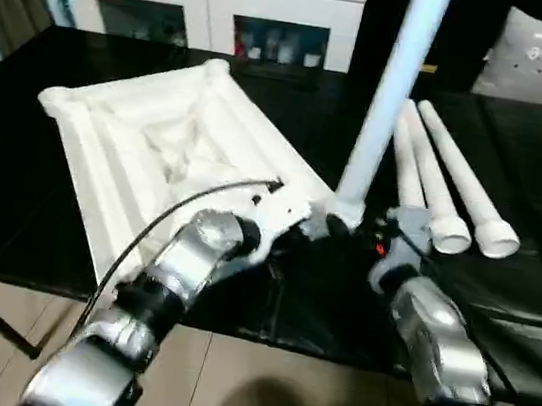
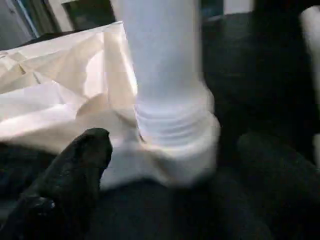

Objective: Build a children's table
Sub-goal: Rotate table base

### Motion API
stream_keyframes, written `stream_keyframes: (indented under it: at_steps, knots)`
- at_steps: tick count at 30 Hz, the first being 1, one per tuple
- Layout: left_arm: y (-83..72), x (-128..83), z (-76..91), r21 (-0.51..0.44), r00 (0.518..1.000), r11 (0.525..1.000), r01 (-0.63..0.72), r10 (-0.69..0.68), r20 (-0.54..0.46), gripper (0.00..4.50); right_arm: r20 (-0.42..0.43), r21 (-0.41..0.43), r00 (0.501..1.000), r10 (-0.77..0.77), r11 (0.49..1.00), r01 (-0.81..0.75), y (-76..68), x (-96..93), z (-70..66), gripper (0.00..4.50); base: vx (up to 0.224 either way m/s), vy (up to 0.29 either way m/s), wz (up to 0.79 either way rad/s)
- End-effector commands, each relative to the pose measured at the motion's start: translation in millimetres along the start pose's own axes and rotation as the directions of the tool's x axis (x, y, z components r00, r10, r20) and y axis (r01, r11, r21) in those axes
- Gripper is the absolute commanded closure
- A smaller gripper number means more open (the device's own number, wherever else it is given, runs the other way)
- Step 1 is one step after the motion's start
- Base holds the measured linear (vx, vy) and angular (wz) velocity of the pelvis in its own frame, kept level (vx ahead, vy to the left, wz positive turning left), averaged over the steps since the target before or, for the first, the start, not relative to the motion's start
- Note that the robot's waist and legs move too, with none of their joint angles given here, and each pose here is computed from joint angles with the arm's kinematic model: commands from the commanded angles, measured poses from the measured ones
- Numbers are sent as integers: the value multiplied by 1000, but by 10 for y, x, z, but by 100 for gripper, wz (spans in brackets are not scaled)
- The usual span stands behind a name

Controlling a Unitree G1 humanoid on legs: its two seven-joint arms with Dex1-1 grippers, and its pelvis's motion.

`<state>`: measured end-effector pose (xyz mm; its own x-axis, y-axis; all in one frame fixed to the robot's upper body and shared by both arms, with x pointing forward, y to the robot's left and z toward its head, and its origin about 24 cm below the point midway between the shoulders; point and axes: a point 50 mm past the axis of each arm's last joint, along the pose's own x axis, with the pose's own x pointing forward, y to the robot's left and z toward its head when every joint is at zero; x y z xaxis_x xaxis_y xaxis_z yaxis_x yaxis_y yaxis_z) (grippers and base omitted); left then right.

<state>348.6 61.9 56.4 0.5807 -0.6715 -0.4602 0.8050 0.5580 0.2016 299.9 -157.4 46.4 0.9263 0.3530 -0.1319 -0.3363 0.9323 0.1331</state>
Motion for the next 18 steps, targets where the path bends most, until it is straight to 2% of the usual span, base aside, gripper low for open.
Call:
stream_keyframes:
  at_steps: [1, 6, 7, 9, 10, 11, 14, 18]
  knots:
    - [138, -8, 270, 77, 994, 995, -62, 54, 98, 450, 47, -5, 998, -32, 999, 32, -15, -31, 104, 2, 0, 0, 0]
    - [193, 69, 424, 14, 985, 999, -47, 44, 169, 450, 71, 7, 997, -24, 1000, 24, 15, -99, 153, 2, 0, 0, 0]
    - [191, 78, 464, -20, 980, 999, -25, 28, 197, 423, 73, 12, 997, -26, 1000, 25, 29, -110, 153, 0, 0, 0, 0]
    - [207, 79, 493, -44, 974, 998, -42, 51, 222, 423, 73, 12, 997, -28, 1000, 27, 45, -122, 149, 0, 0, 0, 0]
    - [219, 79, 503, -48, 970, 997, -58, 68, 232, 404, 74, 8, 997, -28, 1000, 28, 52, -127, 148, 0, 0, 0, 0]
    - [232, 74, 505, -59, 967, 995, -78, 90, 240, 388, 72, 10, 997, -32, 999, 32, 57, -132, 142, 0, 0, 0, 0]
    - [260, 61, 485, -81, 962, 992, -99, 117, 247, 383, 67, 10, 997, -44, 999, 44, 71, -149, 132, 0, 0, 0, 0]
    - [380, -89, 386, -99, 958, 988, -122, 143, 248, 383, 26, 23, 1000, -16, 1000, 15, 123, -168, 94, 0, 0, 0, 0]
